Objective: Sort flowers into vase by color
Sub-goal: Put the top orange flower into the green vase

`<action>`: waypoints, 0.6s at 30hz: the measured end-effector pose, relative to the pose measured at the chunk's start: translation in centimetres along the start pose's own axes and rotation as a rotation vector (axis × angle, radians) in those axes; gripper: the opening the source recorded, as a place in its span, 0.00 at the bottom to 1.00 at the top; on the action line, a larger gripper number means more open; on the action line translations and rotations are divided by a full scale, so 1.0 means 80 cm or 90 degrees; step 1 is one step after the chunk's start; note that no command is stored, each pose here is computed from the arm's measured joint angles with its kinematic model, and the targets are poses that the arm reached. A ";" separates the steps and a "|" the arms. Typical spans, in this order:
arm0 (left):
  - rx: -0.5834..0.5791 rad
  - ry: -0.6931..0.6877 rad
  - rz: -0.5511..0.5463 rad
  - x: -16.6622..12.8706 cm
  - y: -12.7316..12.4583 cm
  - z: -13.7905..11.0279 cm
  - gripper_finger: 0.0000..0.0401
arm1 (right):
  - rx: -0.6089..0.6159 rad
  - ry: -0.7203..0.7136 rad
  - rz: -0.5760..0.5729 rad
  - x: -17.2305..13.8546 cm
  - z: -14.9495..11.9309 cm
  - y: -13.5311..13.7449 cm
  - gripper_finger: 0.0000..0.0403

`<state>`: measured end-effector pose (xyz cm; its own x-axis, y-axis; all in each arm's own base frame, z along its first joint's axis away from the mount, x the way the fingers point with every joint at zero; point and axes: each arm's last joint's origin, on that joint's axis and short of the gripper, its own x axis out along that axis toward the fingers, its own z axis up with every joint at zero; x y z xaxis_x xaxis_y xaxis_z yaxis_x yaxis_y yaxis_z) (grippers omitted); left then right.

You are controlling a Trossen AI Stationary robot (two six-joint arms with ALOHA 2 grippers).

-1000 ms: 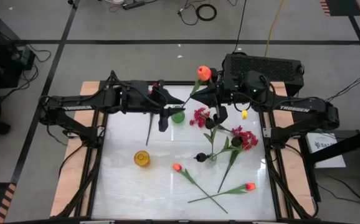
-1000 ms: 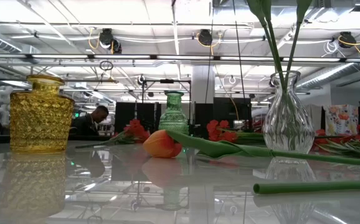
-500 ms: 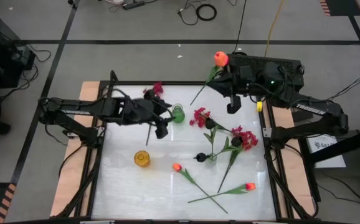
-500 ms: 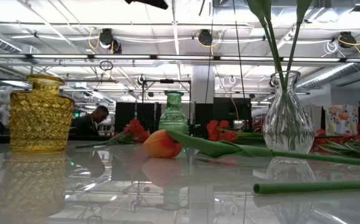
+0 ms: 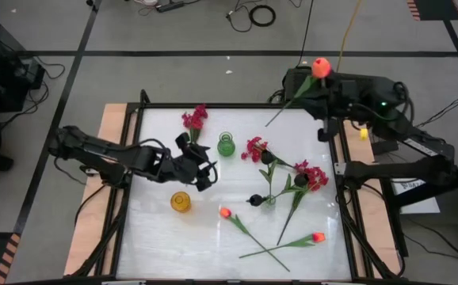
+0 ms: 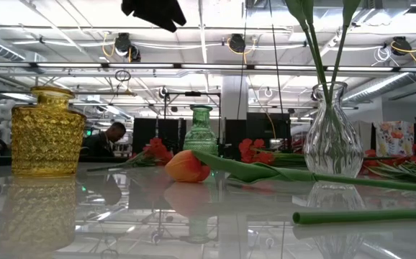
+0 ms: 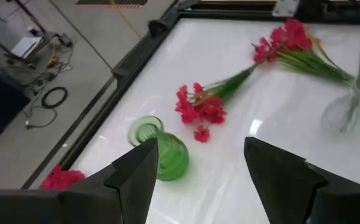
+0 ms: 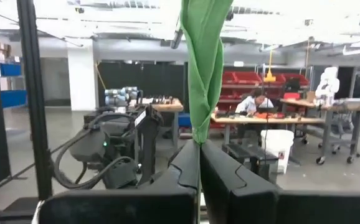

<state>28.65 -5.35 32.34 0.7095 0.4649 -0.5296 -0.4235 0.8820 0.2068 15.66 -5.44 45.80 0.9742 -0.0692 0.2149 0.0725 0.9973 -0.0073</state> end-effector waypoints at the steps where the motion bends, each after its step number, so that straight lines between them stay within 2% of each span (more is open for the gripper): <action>1: 0.011 0.001 -0.003 0.001 -0.003 -0.003 0.61 | 0.001 0.004 -0.003 -0.004 -0.001 0.001 0.00; 8: 0.035 0.005 -0.036 -0.002 -0.010 -0.007 0.61 | 0.018 0.021 -0.060 -0.016 -0.034 0.000 0.00; 14: 0.022 0.007 -0.047 -0.002 -0.011 -0.007 0.61 | 0.017 0.014 -0.063 -0.012 -0.061 -0.003 0.00; 18: 0.021 0.007 -0.062 0.001 -0.016 -0.008 0.61 | 0.010 0.000 -0.068 -0.011 -0.064 -0.005 0.00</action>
<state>28.93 -6.52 31.53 0.7402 0.3760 -0.5575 -0.3337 0.9252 0.1809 15.83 -5.89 40.59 0.9612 -0.1745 0.2137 0.1718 0.9846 0.0309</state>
